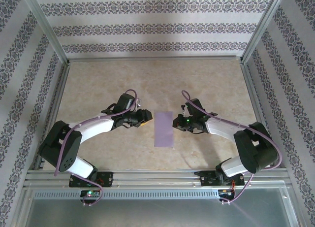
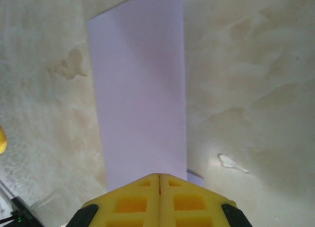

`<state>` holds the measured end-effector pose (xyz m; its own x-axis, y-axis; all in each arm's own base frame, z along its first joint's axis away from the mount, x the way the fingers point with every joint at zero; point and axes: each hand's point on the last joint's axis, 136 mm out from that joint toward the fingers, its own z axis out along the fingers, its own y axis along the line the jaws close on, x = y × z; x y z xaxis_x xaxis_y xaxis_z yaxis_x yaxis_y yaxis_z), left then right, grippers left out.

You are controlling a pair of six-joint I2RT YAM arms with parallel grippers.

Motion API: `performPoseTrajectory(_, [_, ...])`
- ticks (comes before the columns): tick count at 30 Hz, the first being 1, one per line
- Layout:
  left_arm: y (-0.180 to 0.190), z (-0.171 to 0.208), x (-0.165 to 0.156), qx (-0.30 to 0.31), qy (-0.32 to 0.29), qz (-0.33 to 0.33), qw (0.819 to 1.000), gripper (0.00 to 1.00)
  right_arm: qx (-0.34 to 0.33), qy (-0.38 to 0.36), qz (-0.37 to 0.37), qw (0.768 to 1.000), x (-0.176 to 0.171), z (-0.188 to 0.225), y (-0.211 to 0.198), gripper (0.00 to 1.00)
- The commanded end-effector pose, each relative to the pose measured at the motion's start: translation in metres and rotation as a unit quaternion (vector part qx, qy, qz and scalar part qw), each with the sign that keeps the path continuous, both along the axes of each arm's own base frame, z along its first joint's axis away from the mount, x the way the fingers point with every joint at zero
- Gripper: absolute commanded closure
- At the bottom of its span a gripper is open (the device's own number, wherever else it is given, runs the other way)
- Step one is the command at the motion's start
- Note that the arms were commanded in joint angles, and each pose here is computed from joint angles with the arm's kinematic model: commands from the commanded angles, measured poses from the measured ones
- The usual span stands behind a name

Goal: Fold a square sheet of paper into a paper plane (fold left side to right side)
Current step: Third fold the triangle at the center of the table.

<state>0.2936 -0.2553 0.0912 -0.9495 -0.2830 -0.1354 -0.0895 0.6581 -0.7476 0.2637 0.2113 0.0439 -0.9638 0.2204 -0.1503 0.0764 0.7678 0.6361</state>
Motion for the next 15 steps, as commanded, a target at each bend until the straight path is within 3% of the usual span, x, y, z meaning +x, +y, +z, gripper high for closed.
performPoseTrajectory(1, [-0.004, 0.006, 0.007, -0.008, -0.001, 0.000, 1.000, 0.59, -0.010, -0.013, 0.008, 1.000, 0.006, -0.003, 0.005, 1.00])
performPoseTrajectory(15, [-0.007, -0.019, -0.003, -0.004, 0.045, -0.015, 0.999, 0.60, -0.044, 0.005, 0.023, 0.999, 0.000, -0.029, 0.000, 1.00])
